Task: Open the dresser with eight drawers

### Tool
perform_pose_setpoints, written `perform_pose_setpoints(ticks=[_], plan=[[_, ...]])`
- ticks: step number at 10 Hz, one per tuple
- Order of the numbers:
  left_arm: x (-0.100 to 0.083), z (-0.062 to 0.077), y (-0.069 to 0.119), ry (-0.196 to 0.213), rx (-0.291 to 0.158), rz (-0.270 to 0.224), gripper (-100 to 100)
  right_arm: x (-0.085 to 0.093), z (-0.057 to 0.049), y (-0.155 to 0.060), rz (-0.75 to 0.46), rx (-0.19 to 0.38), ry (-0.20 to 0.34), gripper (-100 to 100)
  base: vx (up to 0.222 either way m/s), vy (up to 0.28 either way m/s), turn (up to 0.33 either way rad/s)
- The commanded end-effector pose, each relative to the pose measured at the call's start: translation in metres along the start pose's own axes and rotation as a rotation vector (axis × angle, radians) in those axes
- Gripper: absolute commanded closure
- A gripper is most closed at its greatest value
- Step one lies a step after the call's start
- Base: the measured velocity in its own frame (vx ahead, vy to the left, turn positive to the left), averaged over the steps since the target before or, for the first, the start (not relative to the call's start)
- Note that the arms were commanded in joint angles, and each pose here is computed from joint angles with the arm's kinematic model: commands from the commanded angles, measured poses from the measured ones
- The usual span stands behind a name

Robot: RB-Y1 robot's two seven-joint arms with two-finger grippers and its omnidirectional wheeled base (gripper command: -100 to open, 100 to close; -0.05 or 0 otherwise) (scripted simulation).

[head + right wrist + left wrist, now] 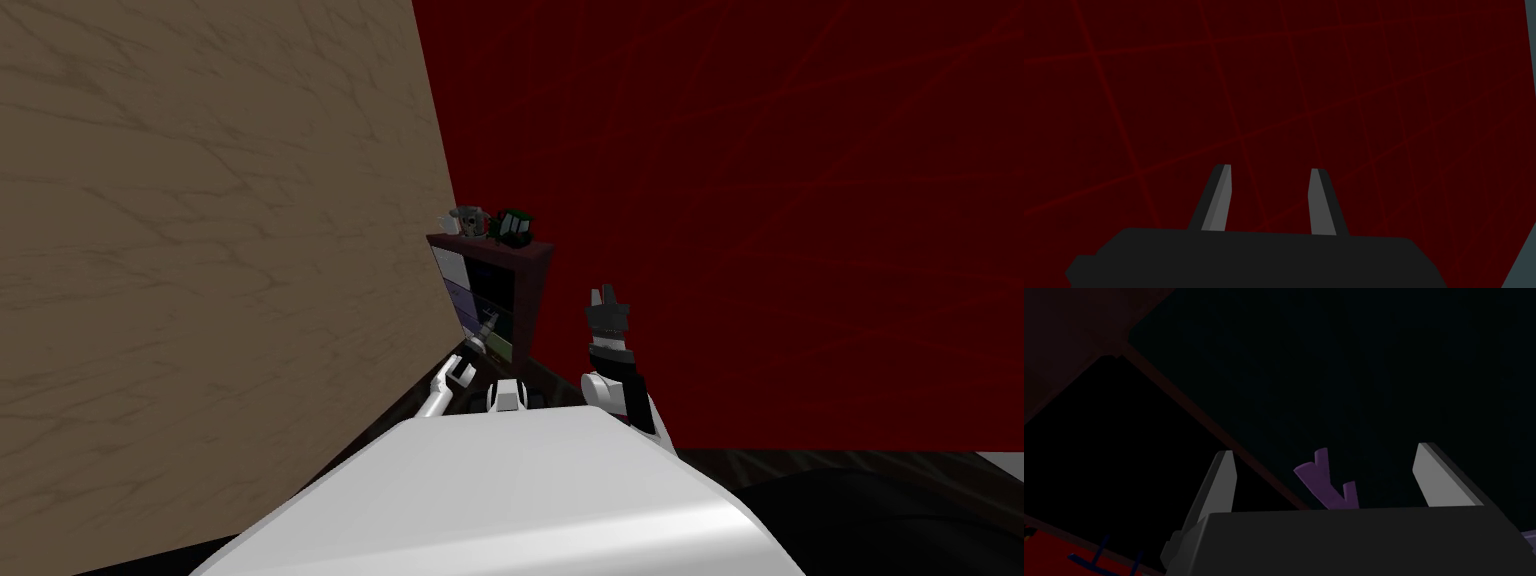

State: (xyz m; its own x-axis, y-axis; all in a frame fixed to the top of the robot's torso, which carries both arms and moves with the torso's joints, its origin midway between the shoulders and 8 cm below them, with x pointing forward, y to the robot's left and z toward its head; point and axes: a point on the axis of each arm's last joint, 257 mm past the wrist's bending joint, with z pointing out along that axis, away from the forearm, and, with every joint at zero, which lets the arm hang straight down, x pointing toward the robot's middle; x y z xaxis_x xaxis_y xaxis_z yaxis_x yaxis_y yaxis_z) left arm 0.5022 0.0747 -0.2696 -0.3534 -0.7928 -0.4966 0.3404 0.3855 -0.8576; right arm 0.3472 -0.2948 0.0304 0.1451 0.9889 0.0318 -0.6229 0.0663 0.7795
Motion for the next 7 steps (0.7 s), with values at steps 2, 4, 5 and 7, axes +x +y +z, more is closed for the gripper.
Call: perform_pose_setpoints(ticks=[2, 4, 5, 7], plan=[[-0.0014, 0.0011, -0.0015, 0.002, 0.001, -0.001, 100, 0.0, 0.0, 0.0, 0.0, 0.0, 0.0, 0, -0.046, 0.027, 0.005], [-0.0025, 0.0015, -0.003, 0.005, 0.003, -0.001, 100, 0.0, 0.0001, 0.0, 0.0, 0.0, 0.0, 0, -0.147, 0.096, 0.015], [-0.0032, 0.0018, -0.0041, 0.007, 0.005, -0.001, 100, 0.0, 0.0001, 0.0, 0.0, 0.0, 0.0, 0, -0.174, 0.126, 0.025], [-0.0007, 0.0022, -0.0056, 0.011, 0.009, -0.002, 100, 0.0, 0.0001, 0.0, 0.0, 0.0, 0.0, 0, -0.12, 0.078, 0.013]])
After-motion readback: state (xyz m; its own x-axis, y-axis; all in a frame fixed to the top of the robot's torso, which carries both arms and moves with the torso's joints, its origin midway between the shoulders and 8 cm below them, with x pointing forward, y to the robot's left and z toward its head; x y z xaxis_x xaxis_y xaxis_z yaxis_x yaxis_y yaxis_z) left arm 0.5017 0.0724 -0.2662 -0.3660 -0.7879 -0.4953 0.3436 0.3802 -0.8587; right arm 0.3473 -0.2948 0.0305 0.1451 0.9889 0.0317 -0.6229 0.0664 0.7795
